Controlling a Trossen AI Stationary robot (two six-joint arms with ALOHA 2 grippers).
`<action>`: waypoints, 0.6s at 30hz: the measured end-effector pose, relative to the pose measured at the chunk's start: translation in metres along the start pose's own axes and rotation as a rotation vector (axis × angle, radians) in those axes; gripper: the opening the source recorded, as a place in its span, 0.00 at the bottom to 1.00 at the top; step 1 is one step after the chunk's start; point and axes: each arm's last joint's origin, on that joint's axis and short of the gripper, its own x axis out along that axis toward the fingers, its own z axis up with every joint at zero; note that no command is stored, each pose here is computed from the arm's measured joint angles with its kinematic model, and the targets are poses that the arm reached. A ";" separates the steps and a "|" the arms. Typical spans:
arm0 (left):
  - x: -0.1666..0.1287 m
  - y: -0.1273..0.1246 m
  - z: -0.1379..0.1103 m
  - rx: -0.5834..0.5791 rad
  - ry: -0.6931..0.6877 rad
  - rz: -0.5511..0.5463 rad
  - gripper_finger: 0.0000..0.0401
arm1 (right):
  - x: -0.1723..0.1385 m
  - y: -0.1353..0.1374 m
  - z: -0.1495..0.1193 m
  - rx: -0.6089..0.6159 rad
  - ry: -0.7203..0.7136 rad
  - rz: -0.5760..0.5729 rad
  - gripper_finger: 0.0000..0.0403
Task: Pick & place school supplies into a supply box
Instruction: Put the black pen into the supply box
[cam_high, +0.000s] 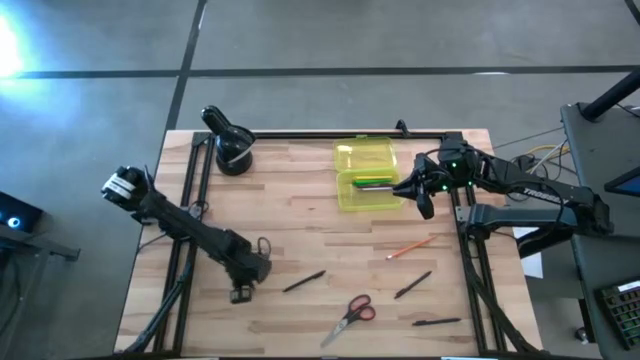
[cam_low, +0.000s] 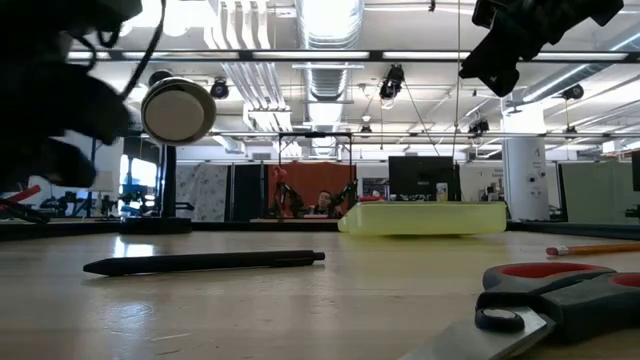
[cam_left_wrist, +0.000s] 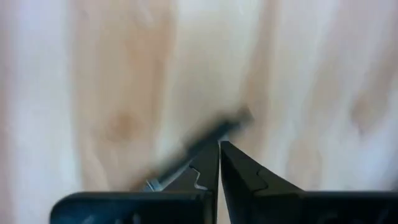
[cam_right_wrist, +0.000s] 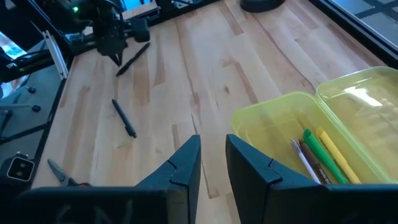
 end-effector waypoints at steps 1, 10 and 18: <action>0.000 0.000 0.005 -0.017 -0.023 0.024 0.00 | 0.000 0.000 0.000 -0.001 0.000 0.000 0.17; -0.019 -0.012 0.038 0.177 -0.068 0.087 0.00 | 0.000 0.001 0.000 -0.007 0.002 0.017 0.17; -0.047 -0.014 0.023 0.439 0.057 0.169 0.00 | 0.000 0.001 0.000 0.005 0.003 0.019 0.17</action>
